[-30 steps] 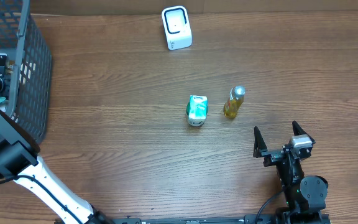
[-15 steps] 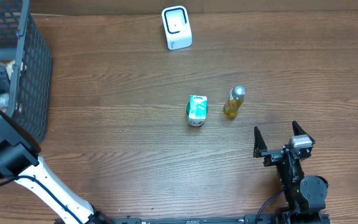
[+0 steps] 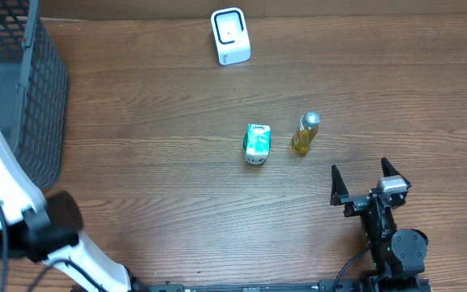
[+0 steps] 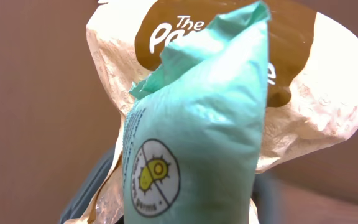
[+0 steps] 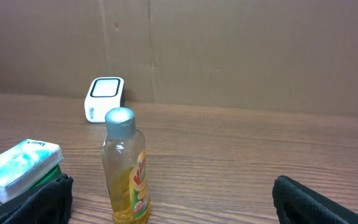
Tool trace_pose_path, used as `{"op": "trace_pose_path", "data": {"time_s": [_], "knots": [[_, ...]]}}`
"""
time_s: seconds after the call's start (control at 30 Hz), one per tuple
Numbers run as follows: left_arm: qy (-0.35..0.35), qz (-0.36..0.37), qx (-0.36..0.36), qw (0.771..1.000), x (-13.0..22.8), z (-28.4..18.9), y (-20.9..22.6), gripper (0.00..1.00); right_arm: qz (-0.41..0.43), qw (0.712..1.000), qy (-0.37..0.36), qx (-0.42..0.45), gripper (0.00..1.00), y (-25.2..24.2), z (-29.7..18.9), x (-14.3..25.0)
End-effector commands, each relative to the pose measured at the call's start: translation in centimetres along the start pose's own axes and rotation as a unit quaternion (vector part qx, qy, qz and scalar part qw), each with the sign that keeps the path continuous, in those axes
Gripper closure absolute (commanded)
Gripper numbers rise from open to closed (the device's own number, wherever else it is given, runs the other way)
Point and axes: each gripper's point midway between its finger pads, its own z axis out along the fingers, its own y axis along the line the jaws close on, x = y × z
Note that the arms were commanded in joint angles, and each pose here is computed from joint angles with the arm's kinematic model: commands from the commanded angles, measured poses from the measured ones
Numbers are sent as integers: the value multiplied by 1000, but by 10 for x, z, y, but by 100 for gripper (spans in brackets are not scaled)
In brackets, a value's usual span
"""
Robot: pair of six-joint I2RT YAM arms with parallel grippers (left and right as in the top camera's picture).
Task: Scan the item barcode
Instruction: 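Lift the Pantree bag out of the basket with the left gripper, then lower the Pantree bag onto the table left of the Kleenex pack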
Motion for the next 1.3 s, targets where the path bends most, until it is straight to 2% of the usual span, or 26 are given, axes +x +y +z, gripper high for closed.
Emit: {"op": "trace_pose_path", "data": {"time_s": [0.0, 0.1, 0.2, 0.43, 0.63, 1.0, 1.27], "knots": [[-22, -11, 23, 999, -25, -43, -28, 96, 0, 1000, 3, 0, 0, 0, 1, 4], [11, -27, 71, 997, -15, -70, -67, 96, 0, 1000, 3, 0, 0, 0, 1, 4], [78, -45, 112, 990, 13, -86, -104, 96, 0, 1000, 3, 0, 0, 0, 1, 4], [259, -52, 162, 951, 102, -109, -180, 96, 0, 1000, 3, 0, 0, 0, 1, 4], [364, -40, 164, 916, 171, -115, -224, 96, 0, 1000, 3, 0, 0, 0, 1, 4], [465, -26, 134, 875, 292, -102, -266, 96, 0, 1000, 3, 0, 0, 0, 1, 4], [488, -7, 131, 863, 350, -101, -278, 96, 0, 1000, 3, 0, 0, 0, 1, 4]]}}
